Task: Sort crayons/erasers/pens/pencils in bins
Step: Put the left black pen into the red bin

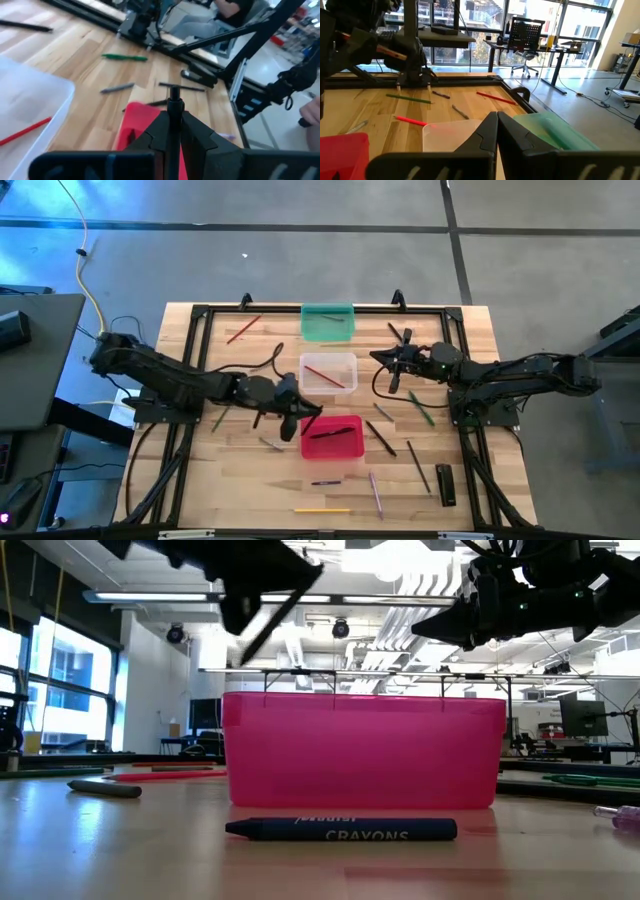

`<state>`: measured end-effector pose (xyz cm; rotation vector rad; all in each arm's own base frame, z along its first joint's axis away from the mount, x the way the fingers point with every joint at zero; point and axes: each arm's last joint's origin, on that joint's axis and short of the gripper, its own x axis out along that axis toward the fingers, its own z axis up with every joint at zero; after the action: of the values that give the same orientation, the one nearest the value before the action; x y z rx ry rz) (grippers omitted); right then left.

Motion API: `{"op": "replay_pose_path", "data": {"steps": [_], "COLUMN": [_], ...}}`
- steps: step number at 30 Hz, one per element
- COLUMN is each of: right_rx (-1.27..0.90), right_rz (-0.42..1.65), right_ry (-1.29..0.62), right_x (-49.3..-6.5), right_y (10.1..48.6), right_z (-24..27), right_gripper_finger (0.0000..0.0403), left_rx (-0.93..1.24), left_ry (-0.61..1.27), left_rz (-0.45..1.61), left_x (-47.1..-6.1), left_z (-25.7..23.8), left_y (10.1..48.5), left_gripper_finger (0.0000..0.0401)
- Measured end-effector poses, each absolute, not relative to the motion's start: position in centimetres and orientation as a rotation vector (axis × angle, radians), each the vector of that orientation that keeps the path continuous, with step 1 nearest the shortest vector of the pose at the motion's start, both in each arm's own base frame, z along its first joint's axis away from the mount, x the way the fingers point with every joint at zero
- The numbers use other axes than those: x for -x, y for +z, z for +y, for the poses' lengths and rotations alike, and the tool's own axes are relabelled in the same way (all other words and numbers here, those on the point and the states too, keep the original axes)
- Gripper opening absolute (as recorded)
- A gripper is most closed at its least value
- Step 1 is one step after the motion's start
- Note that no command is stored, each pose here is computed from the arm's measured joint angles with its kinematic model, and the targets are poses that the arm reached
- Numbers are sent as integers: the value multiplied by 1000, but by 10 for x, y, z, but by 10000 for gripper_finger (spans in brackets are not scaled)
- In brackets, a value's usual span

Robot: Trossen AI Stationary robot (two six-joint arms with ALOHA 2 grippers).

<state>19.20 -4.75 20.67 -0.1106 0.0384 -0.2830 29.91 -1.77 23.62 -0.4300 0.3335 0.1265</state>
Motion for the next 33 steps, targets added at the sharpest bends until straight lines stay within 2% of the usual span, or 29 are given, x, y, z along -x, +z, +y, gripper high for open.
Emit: {"op": "replay_pose_path", "data": {"steps": [9,18,27,33], "right_rx": [111,111,110,110], "right_rz": [38,38,44,42], "right_ry": [-283,-283,-283,-282], "right_x": [-192,-192,-192,-192], "right_y": [207,207,206,207], "right_z": [-47,-47,-48,-47], "right_gripper_finger": [0,0,0,0], "left_rx": [387,260,263,258], "left_ry": [68,53,-19,-4], "left_rz": [387,702,816,906], "left_x": [-337,-382,-424,-435], "left_z": [-10,-13,-16,-18], "left_y": [227,221,209,193], "left_gripper_finger": [21,21,21,21]}}
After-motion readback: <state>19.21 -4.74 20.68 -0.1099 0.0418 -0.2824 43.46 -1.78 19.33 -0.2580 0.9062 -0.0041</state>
